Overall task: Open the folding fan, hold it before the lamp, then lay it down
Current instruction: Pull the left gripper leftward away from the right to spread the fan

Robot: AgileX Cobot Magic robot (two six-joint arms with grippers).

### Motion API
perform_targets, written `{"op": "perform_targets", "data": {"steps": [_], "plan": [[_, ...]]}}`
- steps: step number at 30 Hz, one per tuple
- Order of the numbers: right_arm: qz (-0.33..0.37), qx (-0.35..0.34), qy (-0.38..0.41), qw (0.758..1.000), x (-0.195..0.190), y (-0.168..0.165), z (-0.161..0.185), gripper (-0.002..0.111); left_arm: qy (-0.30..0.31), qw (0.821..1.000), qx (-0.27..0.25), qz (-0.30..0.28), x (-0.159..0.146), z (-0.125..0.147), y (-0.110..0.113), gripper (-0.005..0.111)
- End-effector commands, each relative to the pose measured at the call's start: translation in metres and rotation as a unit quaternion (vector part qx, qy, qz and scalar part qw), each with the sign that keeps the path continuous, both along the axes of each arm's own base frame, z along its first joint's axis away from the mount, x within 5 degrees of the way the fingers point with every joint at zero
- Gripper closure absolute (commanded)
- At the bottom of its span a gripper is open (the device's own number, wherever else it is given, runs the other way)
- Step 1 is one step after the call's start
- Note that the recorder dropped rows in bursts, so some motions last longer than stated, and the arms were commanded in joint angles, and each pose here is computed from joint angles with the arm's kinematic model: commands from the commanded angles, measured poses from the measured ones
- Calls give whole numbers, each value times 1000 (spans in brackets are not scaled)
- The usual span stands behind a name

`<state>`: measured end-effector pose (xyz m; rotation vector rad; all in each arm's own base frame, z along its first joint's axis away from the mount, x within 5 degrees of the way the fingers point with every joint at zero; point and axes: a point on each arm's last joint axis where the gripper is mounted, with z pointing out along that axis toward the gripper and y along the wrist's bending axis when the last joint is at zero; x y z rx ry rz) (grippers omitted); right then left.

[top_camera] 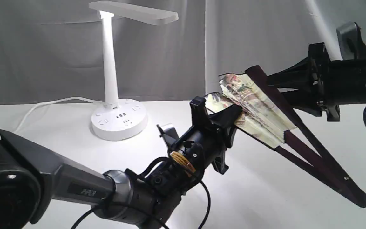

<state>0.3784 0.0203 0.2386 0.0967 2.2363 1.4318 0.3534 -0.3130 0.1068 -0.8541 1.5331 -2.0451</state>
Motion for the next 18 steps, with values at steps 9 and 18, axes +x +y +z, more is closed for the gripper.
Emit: {"op": "perform_targets", "data": {"steps": [9,18], "plan": [[-12,80,25,996,15,6,-28,60,-4,1000,-9,8,6,3,7,107],[-11,75,18,997,16,14,-28,66,-5,1000,-8,8,6,3,7,107]]}}
